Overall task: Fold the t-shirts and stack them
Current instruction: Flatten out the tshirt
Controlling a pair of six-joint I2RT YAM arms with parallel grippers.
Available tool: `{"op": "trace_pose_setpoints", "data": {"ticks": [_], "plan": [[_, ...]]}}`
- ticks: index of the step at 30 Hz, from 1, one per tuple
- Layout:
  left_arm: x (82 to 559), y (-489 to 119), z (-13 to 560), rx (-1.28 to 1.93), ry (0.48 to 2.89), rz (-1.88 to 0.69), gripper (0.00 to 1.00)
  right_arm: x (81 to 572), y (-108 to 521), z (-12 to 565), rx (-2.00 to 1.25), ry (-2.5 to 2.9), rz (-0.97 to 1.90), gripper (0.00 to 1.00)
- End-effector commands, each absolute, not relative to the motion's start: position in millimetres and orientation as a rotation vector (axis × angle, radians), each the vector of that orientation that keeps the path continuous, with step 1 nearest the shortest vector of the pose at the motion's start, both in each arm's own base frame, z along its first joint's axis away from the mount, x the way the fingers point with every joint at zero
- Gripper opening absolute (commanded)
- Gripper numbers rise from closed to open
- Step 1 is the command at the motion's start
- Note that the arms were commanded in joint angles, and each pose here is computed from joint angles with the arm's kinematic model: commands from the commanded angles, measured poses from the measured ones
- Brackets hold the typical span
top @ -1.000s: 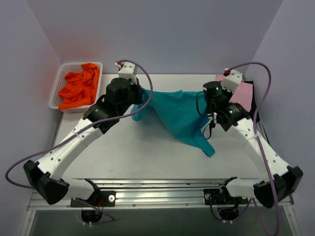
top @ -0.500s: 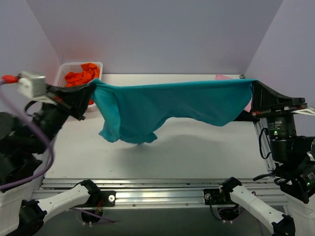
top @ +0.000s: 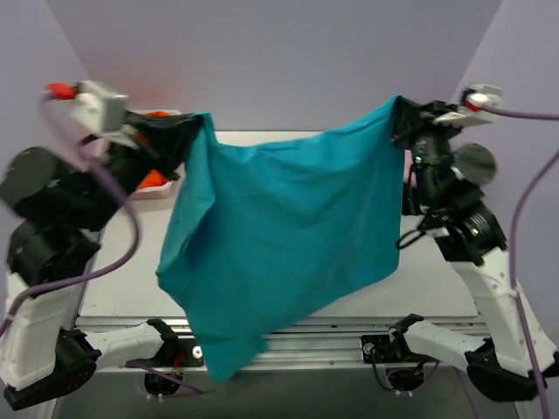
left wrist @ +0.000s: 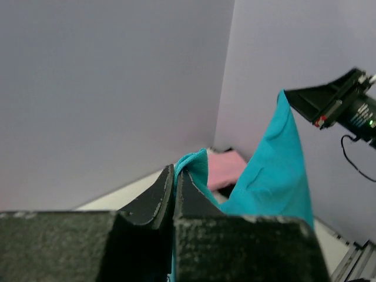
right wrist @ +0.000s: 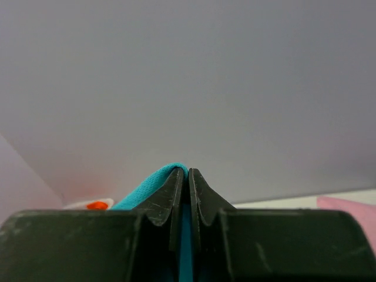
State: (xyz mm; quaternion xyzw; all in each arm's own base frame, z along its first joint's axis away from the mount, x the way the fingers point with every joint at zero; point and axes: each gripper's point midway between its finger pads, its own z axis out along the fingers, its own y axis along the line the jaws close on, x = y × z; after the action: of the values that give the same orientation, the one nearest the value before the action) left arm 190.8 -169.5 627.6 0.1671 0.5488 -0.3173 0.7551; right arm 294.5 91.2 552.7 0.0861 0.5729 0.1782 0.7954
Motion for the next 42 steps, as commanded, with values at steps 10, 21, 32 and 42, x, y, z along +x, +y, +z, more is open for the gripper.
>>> {"op": "trace_pose_setpoints", "data": {"ticks": [10,21,32,42], "plan": [[429.5,-220.0,348.3,0.336,1.784,-0.686,0.02,461.0,82.9,285.5,0.364,1.707,-0.144,0.0],[642.0,-196.3,171.3,0.137,2.152,-0.612,0.94,603.7,27.4,150.4,0.657,1.862,-0.548,1.0],[586.8,-155.1,317.0,0.064,1.845,-0.537,0.94,561.9,56.9,220.6,0.611,1.742,-0.462,1.0],[554.0,-214.6,201.7,0.247,2.055,-0.455,0.94,520.6,90.7,159.6,0.551,1.871,-0.3,0.6]]}}
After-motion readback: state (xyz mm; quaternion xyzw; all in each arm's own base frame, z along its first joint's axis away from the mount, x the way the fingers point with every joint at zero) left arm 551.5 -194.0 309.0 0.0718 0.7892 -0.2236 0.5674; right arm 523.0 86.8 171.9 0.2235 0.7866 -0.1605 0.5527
